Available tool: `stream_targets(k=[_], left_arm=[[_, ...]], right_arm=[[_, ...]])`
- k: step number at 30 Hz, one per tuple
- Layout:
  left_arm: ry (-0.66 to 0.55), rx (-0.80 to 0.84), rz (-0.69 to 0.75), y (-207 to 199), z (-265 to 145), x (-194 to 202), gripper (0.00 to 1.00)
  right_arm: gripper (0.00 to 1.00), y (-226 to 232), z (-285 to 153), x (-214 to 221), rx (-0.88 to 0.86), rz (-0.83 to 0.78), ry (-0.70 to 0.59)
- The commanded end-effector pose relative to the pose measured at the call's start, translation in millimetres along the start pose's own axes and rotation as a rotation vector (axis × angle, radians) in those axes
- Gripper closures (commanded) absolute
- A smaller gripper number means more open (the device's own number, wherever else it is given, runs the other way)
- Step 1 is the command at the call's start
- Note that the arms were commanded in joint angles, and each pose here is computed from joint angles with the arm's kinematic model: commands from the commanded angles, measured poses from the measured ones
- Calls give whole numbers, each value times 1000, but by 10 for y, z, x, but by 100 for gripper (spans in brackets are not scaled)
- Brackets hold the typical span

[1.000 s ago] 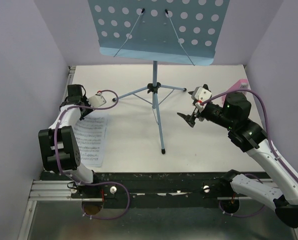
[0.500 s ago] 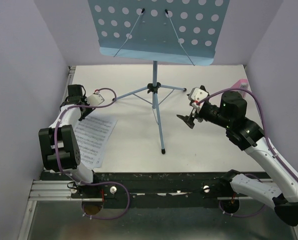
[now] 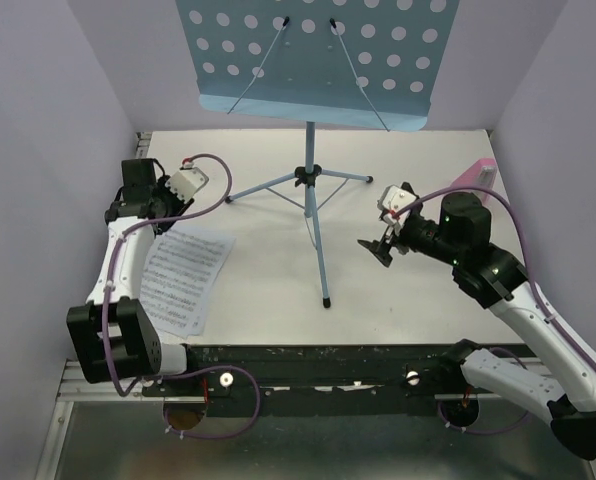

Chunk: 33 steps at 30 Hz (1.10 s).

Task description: Pack up the instrument practice props

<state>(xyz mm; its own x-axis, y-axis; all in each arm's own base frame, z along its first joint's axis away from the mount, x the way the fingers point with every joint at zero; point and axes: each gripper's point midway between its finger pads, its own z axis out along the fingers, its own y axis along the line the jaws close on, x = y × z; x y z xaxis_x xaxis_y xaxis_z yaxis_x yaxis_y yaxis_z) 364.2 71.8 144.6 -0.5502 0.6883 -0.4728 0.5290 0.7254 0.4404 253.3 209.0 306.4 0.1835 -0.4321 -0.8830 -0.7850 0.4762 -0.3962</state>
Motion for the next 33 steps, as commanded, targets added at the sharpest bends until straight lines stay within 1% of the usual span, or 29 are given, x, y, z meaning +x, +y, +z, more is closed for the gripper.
stream_targets(k=[1,4,5,6,9,11,12,13,14,16,18,20,22,27,32,33], left_arm=[[-254,215,-15,-581,-378,-631,51],[-364,313,16,-932,-475,-855,48],[-385,319,16,-963,-468,-885,46],[-414,355,50,-1108,-470,-985,46],[-463,403,64,-1196,-403,-1154,41],[-480,437,45,-1159,-347,-1295,37],[-482,462,31,-1160,-296,-1350,31],[-497,472,19,-1139,-255,-1424,19],[-516,465,6,-1092,-219,-1505,16],[-564,442,-9,-994,-131,-1675,16],[-611,405,-31,-860,-8,-1840,16],[-675,373,-22,-732,72,-2035,16],[-732,372,-5,-643,132,-2234,17],[-818,482,53,-685,257,-2582,22],[-844,594,122,-844,311,-2785,23],[-844,601,114,-859,326,-2820,23]], right_arm=[[1,159,-20,406,-26,28,95],[1,247,28,573,-63,13,124],[0,282,57,618,-79,15,129],[0,321,88,645,-101,15,131],[0,422,190,726,-162,28,139],[0,450,272,766,-189,32,145],[0,455,315,778,-202,27,143],[0,467,366,793,-215,29,143],[1,460,411,787,-217,33,136],[0,402,513,768,-197,64,132],[0,281,628,757,-147,134,159],[1,162,737,755,-97,210,190],[0,128,851,746,-84,275,198],[0,189,1076,722,-136,359,188],[0,150,1297,654,-153,391,168],[0,145,1343,645,-154,395,165]])
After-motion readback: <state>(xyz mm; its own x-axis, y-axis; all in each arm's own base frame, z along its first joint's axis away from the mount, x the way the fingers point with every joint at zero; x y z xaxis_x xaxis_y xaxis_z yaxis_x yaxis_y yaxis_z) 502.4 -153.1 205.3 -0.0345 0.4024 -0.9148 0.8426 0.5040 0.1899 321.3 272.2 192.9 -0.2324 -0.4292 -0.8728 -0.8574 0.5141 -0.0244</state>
